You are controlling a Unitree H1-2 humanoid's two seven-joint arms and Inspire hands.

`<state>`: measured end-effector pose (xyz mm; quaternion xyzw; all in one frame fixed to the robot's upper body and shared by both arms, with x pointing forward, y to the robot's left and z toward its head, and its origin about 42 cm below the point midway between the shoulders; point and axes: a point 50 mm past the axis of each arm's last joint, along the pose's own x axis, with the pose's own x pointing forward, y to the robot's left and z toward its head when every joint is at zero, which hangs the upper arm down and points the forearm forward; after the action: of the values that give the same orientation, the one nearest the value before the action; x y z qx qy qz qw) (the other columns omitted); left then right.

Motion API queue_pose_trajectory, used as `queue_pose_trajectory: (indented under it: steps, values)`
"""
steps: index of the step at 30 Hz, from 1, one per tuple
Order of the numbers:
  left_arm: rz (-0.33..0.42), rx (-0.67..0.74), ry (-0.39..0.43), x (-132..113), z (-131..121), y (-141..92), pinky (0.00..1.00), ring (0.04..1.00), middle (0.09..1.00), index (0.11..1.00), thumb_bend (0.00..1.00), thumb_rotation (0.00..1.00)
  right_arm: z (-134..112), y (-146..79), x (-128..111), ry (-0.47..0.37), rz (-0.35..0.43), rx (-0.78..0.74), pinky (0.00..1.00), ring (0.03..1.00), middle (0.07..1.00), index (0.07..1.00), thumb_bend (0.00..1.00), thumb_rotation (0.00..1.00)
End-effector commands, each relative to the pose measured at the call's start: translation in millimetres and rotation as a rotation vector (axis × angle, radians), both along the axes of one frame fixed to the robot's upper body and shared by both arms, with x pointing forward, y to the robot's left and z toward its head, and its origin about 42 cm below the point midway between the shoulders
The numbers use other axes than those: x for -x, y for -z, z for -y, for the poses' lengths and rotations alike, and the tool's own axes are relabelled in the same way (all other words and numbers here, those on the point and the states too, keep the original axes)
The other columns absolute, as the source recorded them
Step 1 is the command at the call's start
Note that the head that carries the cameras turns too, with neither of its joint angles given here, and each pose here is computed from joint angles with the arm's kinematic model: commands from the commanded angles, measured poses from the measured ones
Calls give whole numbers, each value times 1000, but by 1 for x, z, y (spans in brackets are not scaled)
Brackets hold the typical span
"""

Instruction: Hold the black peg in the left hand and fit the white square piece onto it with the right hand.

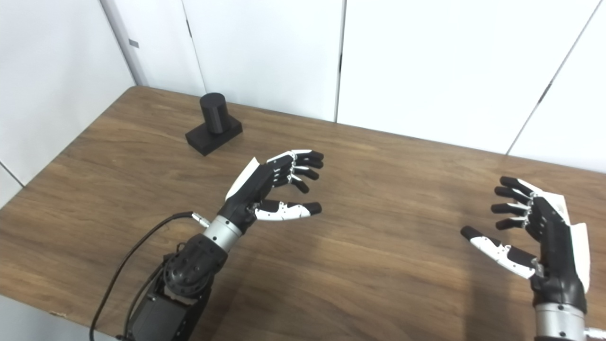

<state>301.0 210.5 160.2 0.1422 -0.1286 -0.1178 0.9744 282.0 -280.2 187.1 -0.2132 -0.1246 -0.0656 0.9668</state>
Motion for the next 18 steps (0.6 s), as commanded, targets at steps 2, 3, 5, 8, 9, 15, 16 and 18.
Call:
queue_pose_trajectory:
  steps: [2, 3, 5, 8, 9, 15, 16, 18]
  values:
    - [108, -19, -55, -7, -7, -27, 571, 696, 765, 760, 704, 101, 0, -22, -6, -13, 81, 13, 465, 605, 706, 736, 621, 0]
    - [120, -31, -68, -7, -8, -29, 561, 683, 757, 757, 702, 99, 1, -22, -6, -15, 85, 13, 462, 604, 705, 735, 622, 0]
    - [154, -72, -93, -9, -12, -34, 540, 654, 734, 742, 694, 97, 2, -24, -7, -13, 82, 10, 458, 600, 703, 729, 627, 0]
    - [181, -133, -126, -13, -20, -45, 547, 657, 721, 724, 675, 84, 3, -25, -8, -18, 80, 9, 456, 598, 704, 726, 624, 0]
    - [185, -146, -133, -14, -22, -49, 551, 659, 719, 719, 676, 84, 3, -25, -8, -20, 79, 10, 456, 599, 705, 727, 620, 0]
    - [210, -248, -166, -26, -38, -72, 538, 661, 722, 710, 662, 69, 2, -28, -9, -24, 70, 29, 462, 605, 706, 729, 613, 0]
    - [214, -267, -171, -28, -40, -75, 529, 660, 722, 708, 661, 68, 2, -28, -9, -28, 71, 27, 463, 606, 706, 729, 613, 0]
    - [222, -289, -183, -33, -44, -81, 520, 660, 722, 704, 670, 72, 3, -28, -9, -29, 69, 23, 463, 608, 707, 730, 616, 0]
